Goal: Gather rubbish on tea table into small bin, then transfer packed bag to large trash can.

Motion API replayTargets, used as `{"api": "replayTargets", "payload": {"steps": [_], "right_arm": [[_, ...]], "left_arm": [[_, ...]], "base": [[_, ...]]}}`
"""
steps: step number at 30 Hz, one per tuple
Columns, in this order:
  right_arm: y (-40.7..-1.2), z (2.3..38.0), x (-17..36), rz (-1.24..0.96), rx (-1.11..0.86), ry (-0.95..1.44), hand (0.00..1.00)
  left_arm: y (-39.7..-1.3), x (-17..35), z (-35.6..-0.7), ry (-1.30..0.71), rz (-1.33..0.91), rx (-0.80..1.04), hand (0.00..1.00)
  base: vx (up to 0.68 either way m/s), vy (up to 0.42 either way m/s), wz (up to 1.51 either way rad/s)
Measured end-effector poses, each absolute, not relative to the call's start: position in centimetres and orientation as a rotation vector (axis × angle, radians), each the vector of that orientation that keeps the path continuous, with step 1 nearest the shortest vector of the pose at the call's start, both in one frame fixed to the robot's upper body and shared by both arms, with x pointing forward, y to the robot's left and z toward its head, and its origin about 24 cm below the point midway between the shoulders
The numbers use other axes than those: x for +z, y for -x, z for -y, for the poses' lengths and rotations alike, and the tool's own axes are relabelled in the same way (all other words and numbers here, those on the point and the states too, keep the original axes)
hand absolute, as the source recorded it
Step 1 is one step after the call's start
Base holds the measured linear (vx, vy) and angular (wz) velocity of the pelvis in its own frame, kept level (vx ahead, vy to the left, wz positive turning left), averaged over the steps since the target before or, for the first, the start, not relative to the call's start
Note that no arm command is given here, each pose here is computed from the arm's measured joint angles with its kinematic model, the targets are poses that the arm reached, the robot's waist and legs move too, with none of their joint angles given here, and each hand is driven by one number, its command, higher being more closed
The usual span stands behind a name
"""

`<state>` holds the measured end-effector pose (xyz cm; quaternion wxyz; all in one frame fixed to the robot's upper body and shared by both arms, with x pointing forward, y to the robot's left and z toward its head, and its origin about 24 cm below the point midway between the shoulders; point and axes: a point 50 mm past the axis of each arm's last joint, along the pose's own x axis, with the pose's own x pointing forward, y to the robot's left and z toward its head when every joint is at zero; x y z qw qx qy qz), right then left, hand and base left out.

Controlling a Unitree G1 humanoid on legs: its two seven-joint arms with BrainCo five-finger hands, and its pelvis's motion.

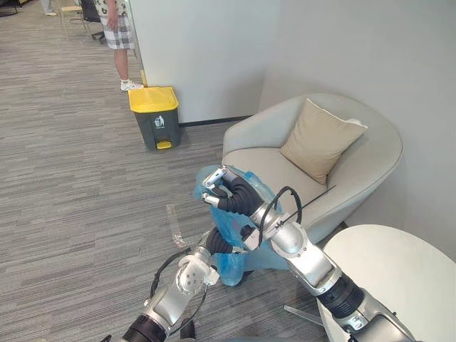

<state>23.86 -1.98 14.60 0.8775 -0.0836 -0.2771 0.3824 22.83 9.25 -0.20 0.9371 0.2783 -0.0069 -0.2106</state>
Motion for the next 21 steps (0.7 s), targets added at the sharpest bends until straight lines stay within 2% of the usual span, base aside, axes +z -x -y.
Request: {"api": "replayTargets", "payload": {"steps": [5, 6, 15, 21], "right_arm": [[-23.5, 1.3, 14.7, 0.581, 0.815, 0.153, 1.00], [-23.3, 0.9, 14.6, 0.581, 0.830, 0.143, 1.00], [-22.8, 0.2, 14.1, 0.550, 0.875, 0.150, 1.00], [-22.8, 0.2, 14.1, 0.550, 0.874, 0.151, 1.00]], "left_arm": [[-22.8, -0.3, -9.1, -0.567, 0.004, -0.422, 0.00], [-22.8, -0.3, -9.1, -0.564, 0.005, -0.413, 1.00], [-23.0, -1.0, -7.7, -0.583, 0.005, -0.428, 1.00], [-23.1, -1.1, -7.9, -0.583, -0.002, -0.400, 1.00]], "base": [[0.00, 0.002, -0.13], [0.00, -0.001, -0.09], [0.01, -0.009, -0.03], [0.05, -0.018, -0.10]]}}
